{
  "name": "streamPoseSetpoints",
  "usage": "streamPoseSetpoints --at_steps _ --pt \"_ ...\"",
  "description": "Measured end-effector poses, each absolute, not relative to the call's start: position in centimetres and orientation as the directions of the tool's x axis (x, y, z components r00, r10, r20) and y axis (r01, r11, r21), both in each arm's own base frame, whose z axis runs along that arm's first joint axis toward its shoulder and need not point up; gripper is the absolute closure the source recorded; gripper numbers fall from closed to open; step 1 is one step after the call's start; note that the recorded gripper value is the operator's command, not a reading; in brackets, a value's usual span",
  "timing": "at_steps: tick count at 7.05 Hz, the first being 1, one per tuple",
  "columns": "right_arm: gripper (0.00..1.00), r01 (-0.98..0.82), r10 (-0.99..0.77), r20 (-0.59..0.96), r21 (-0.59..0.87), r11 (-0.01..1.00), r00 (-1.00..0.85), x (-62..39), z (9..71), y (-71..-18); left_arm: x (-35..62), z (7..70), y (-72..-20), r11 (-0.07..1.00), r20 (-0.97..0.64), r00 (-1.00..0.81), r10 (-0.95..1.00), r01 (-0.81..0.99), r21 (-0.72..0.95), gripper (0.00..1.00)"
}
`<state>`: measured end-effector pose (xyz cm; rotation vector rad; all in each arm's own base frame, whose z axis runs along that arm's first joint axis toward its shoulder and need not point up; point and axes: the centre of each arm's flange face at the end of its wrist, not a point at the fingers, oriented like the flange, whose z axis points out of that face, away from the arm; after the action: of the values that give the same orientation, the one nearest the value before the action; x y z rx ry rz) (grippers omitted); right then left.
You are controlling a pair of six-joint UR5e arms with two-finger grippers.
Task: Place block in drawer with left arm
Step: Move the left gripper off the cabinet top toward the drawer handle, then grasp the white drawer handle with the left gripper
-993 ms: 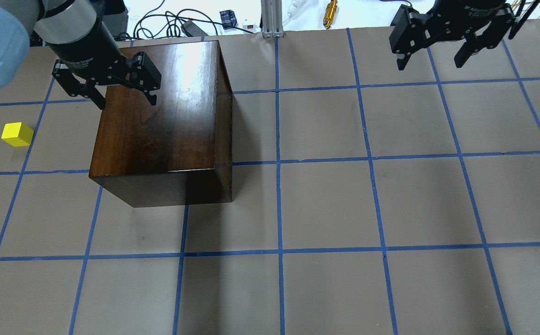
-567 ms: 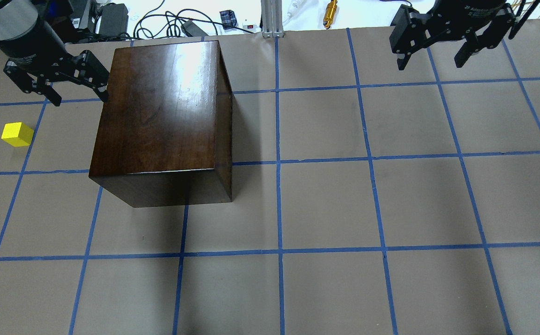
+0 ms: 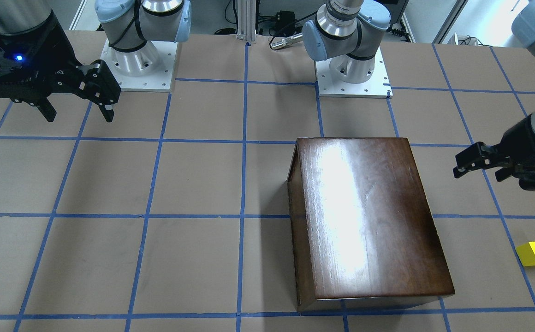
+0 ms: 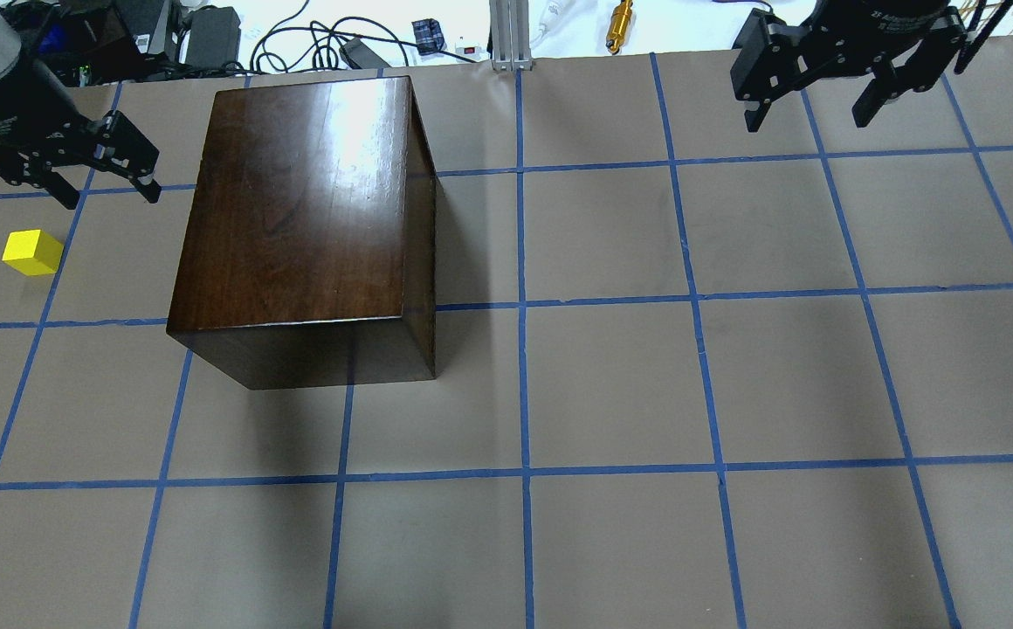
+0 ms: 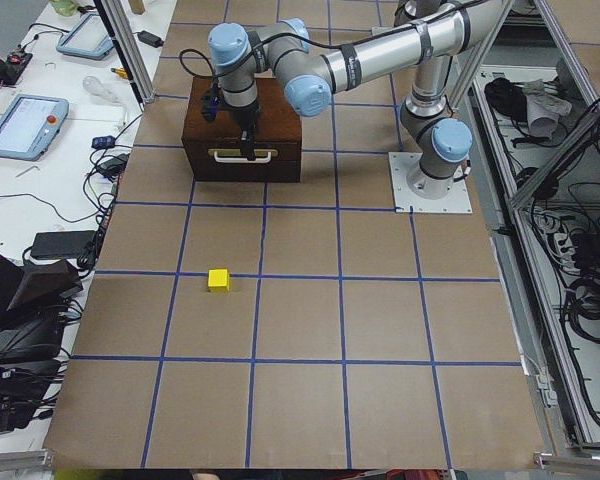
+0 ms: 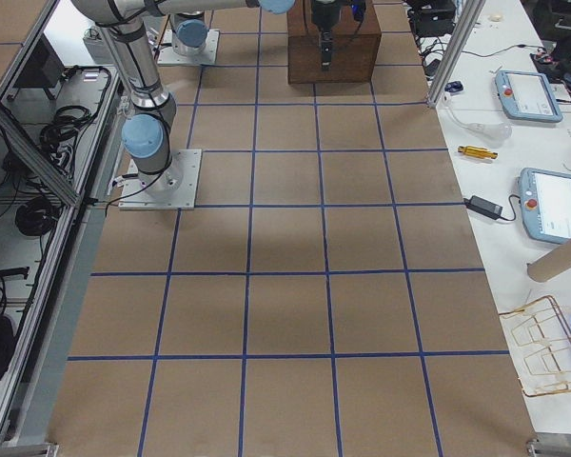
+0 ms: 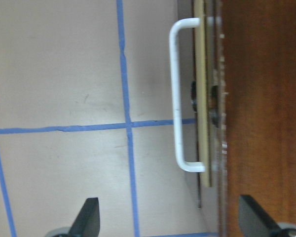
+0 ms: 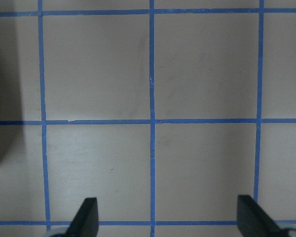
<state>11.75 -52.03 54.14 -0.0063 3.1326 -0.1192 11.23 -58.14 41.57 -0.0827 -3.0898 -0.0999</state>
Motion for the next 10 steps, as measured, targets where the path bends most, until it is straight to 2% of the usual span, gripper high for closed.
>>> streamPoseSetpoints --at_steps 3,7,10 --pt "0.0 -0.004 -0.004 -0.007 -0.076 0.997 -1.0 11.8 54.1 -52.0 14.0 38.4 -59.7 0.997 0.118 -0.992 0.04 0.048 0.059 0.0" --pt "0.0 -0.004 -0.005 -0.008 -0.076 0.997 -1.0 11.8 54.2 -52.0 13.8 32.3 -61.9 0.998 0.309 -0.951 -0.004 0.017 0.066 0.0" --pt "0.0 -0.004 -0.005 -0.007 -0.076 0.997 -1.0 11.8 54.2 -52.0 13.7 30.1 -62.5 0.996 0.35 -0.937 -0.019 0.011 0.084 0.01"
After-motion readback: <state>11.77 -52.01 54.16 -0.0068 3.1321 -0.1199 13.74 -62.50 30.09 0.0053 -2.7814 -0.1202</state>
